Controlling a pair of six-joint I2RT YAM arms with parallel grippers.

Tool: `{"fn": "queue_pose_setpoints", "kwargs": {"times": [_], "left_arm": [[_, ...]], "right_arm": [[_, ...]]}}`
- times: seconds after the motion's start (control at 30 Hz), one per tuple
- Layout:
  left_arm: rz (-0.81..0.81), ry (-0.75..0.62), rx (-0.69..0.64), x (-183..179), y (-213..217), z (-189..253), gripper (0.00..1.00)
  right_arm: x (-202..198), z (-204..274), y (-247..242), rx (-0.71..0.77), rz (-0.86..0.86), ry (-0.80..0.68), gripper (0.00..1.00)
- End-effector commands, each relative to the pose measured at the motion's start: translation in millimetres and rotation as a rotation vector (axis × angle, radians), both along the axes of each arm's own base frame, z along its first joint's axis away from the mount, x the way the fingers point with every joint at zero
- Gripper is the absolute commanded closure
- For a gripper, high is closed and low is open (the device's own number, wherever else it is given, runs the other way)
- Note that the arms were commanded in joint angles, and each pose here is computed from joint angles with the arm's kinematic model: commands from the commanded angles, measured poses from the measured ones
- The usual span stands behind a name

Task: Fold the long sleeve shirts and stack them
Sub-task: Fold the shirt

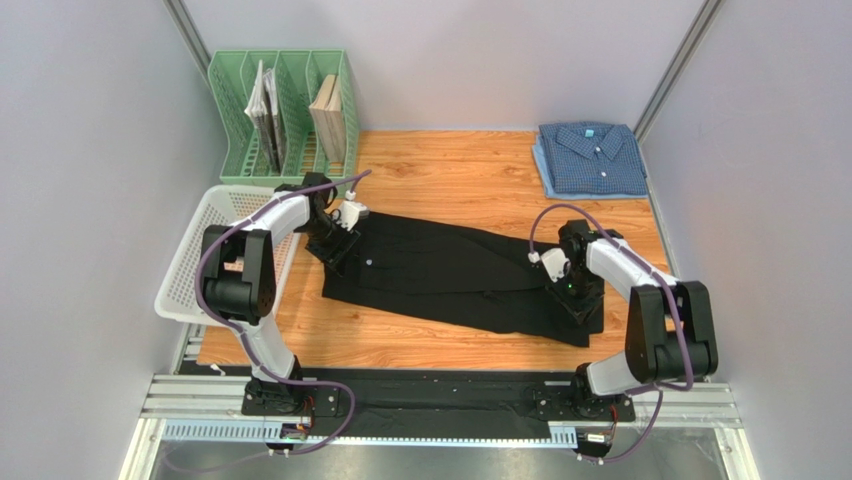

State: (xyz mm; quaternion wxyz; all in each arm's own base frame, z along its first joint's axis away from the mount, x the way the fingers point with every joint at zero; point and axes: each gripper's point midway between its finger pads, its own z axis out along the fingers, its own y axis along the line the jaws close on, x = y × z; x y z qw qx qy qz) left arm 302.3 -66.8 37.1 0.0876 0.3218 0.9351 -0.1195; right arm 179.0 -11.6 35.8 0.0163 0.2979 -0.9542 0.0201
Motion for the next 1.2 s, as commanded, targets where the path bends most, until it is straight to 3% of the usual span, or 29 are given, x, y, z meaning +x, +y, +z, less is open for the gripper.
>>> {"fn": "queue_pose_setpoints", "kwargs": {"times": [0.0, 0.2, 0.37, 0.53, 0.7, 0.83, 1.17], "left_arm": [[-0.033, -0.011, 0.089, 7, 16, -13, 0.36], [-0.048, 0.037, 0.174, 3, 33, -33, 0.37], [-0.036, 0.017, 0.208, 14, 38, -30, 0.37], [-0.116, -0.061, -0.146, -2, -9, 21, 0.35], [-0.215, -0.003, -0.237, -52, -30, 29, 0.34], [-0.299, -0.015, -0.166, -73, -25, 13, 0.33], [-0.376, 0.014, 0.013, -77, -28, -21, 0.36]], "right_arm": [[19, -21, -22, -0.120, 0.049, -0.005, 0.69], [44, -27, -55, -0.232, 0.048, -0.040, 0.69], [74, -4, -73, -0.245, -0.001, -0.107, 0.69], [62, 19, -40, -0.056, -0.032, -0.097, 0.67], [48, 24, -32, 0.014, -0.052, -0.067, 0.65], [39, 21, -41, 0.030, -0.094, -0.042, 0.65], [39, -13, -63, 0.035, -0.179, -0.002, 0.66]]}}
